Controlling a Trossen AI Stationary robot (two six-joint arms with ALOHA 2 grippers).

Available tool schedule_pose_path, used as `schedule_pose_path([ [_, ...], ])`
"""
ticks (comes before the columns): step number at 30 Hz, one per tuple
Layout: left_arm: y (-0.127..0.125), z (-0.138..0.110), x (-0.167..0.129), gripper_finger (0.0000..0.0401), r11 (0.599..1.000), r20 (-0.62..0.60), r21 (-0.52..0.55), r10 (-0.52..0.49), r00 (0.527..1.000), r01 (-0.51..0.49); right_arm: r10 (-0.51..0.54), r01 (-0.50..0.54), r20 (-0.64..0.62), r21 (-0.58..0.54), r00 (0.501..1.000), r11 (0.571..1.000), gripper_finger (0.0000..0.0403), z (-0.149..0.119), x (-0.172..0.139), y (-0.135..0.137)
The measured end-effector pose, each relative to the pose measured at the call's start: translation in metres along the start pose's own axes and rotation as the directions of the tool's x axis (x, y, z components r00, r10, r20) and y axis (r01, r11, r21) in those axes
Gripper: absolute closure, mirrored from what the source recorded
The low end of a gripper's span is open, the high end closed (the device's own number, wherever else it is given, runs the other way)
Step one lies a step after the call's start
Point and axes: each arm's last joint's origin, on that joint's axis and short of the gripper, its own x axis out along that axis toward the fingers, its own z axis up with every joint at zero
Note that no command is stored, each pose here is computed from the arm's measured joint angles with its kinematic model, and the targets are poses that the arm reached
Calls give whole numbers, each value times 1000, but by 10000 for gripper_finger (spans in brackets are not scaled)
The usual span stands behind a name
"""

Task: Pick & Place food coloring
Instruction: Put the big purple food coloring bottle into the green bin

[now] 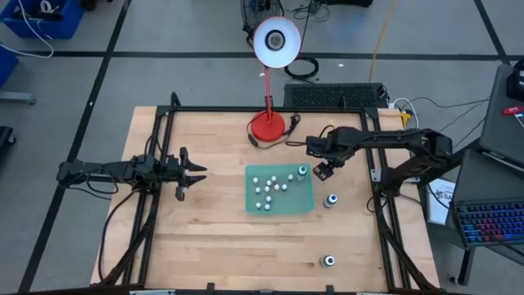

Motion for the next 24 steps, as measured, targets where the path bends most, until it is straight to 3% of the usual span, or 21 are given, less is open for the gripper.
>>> schedule_pose_path([
  [9, 0, 0, 0, 274, 1000, 0, 0, 0, 1000, 0, 41, -41, 14, 31, 999, 999, 133, 2, 30, -6],
  [24, 0, 0, 0, 274, 1000, 0, 0, 0, 1000, 0, 42, -43, 15, 35, 999, 998, 133, 5, 31, -11],
])
